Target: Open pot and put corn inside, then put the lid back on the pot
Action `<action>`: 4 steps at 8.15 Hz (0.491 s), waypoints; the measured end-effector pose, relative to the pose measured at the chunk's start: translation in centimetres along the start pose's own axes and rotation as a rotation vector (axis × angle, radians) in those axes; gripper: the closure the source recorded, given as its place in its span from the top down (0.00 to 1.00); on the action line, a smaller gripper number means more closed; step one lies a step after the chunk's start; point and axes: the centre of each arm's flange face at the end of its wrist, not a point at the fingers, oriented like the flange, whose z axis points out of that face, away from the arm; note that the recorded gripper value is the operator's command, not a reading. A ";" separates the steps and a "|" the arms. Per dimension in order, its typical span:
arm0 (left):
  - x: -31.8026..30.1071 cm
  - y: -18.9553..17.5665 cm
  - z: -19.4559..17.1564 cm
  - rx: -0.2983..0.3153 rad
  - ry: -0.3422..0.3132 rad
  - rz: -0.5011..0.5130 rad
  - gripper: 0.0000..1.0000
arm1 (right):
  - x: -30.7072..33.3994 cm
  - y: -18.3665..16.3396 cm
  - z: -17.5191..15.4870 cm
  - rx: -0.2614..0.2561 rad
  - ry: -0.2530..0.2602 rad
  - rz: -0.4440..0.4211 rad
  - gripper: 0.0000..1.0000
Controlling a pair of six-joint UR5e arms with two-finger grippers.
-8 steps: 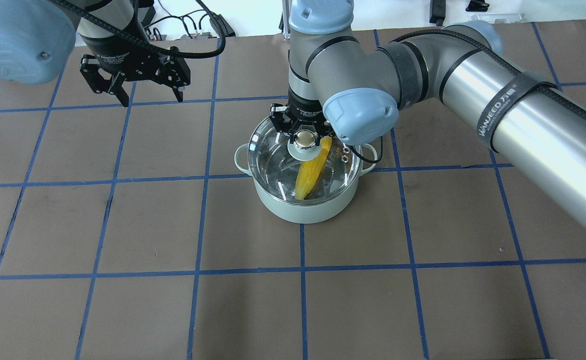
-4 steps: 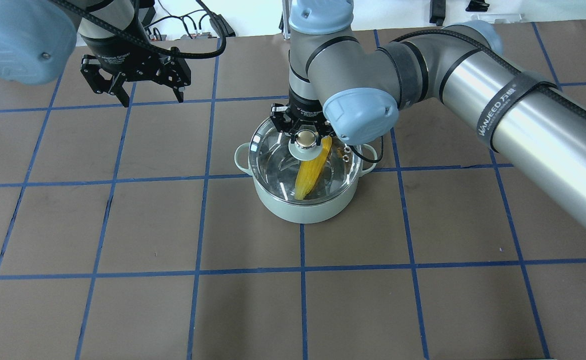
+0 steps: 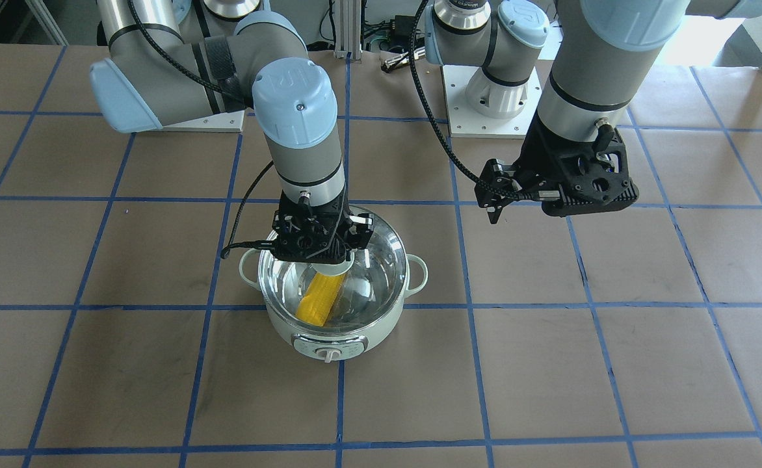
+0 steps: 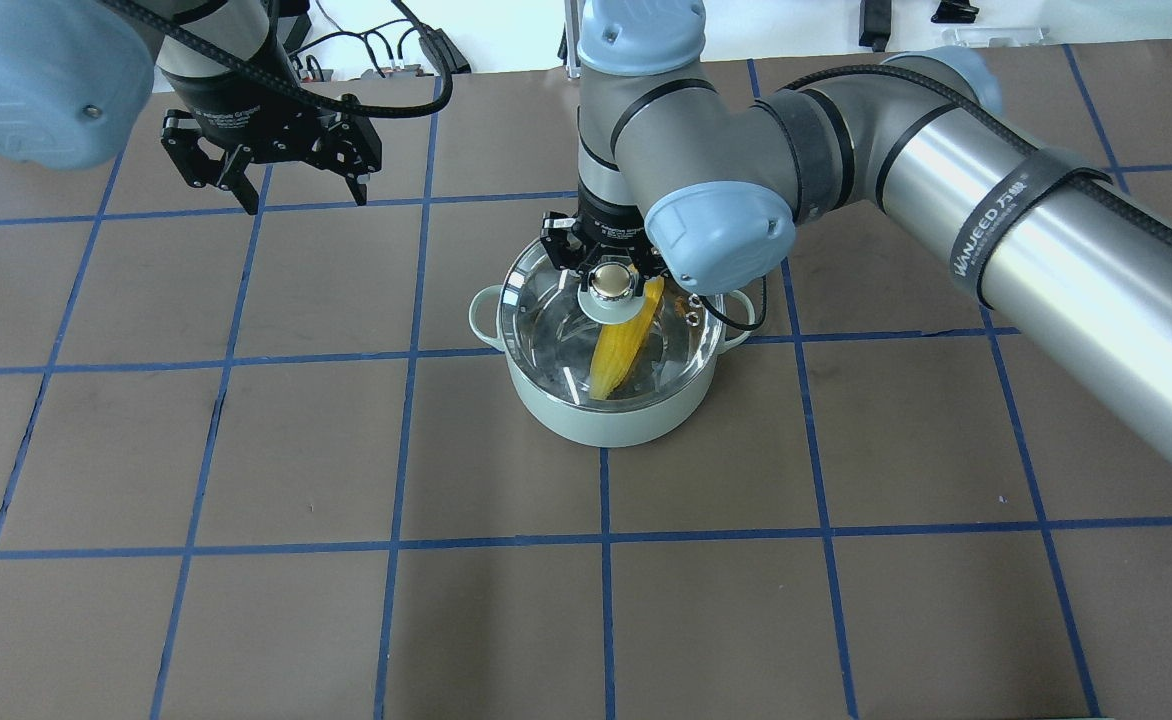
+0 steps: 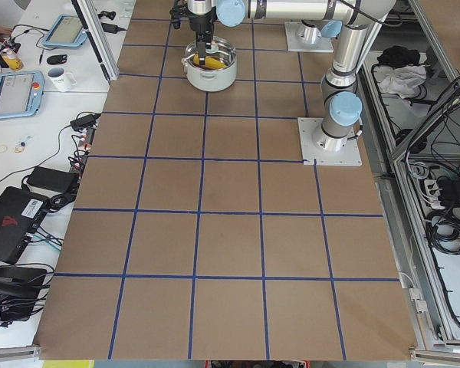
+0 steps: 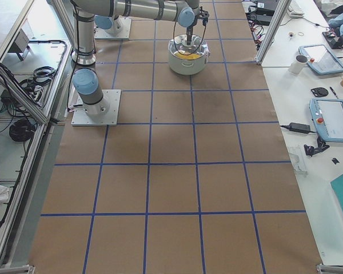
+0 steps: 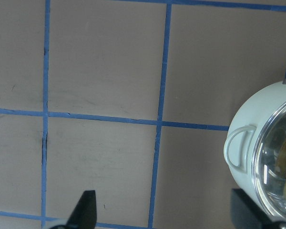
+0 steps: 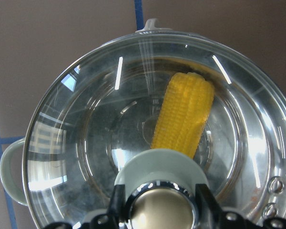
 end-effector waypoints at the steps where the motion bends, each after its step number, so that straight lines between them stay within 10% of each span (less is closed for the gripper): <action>1: 0.0 0.0 0.0 0.001 -0.001 0.000 1.00 | 0.0 0.0 0.3 -0.006 0.002 -0.001 1.00; 4: 0.0 0.0 0.0 0.001 -0.001 0.000 1.00 | 0.1 0.0 -0.6 0.007 -0.003 -0.002 1.00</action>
